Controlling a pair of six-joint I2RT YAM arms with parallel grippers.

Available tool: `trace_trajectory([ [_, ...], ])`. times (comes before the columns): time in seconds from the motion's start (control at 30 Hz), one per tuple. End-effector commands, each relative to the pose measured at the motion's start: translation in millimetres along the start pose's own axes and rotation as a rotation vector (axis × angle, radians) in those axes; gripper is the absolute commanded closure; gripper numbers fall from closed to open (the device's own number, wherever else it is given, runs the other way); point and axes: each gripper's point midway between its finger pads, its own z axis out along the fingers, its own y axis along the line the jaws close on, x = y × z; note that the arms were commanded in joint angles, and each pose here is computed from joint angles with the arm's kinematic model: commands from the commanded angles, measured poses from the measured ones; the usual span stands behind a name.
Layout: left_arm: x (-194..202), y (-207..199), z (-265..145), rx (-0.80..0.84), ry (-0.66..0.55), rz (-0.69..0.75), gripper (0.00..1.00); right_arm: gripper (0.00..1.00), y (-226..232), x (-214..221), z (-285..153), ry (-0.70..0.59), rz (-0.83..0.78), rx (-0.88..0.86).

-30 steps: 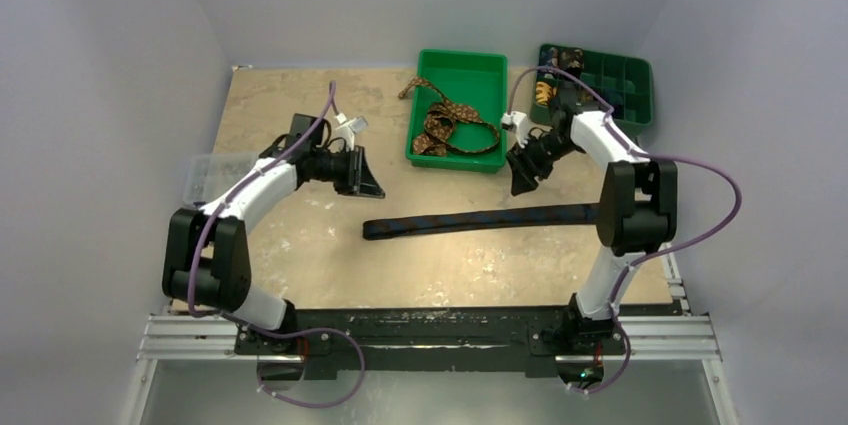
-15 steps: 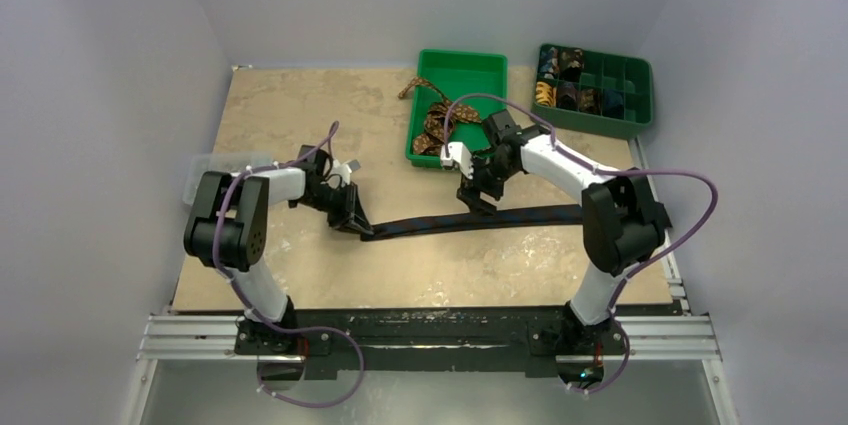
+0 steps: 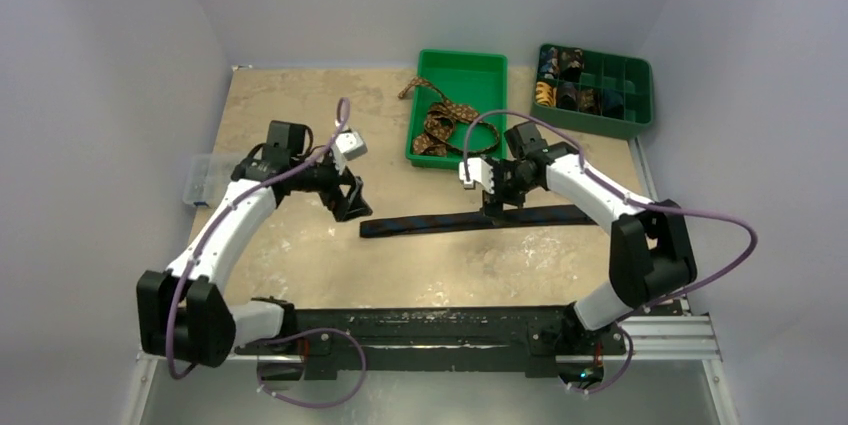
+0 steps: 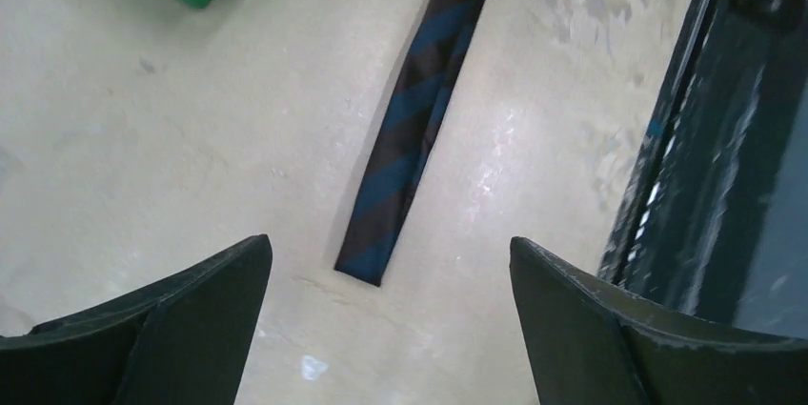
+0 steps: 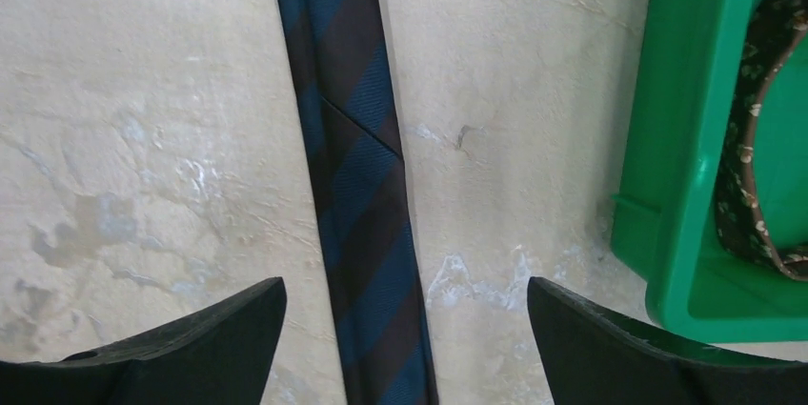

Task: Roll the ties
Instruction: Flatten out the tie at the center of the board, then roll the tie at the center of the board.

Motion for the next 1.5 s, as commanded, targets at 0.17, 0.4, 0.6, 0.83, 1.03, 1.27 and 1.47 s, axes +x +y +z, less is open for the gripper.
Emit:
trace_trajectory([
  [0.17,70,-1,33,0.086,0.289,0.743,0.0,0.01,-9,17,33,0.074,-0.077,-0.054],
  [0.4,85,27,57,0.084,0.405,0.796,0.0,0.05,-8,32,45,0.118,-0.097,-0.068],
  [0.6,85,40,73,0.088,0.476,0.837,0.34,0.12,-13,46,56,0.164,-0.102,-0.053],
  [0.83,80,51,90,0.078,0.517,0.851,0.62,0.24,-10,58,60,0.191,-0.107,-0.041],
  [1.03,71,52,99,0.062,0.502,0.851,0.62,0.33,-12,72,56,0.215,-0.079,-0.023],
  [1.27,65,48,107,0.08,0.484,0.859,0.62,0.34,-19,100,44,0.255,-0.048,-0.01],
  [1.47,61,45,114,0.085,0.5,0.861,0.62,0.36,-18,117,34,0.28,-0.044,-0.01],
])
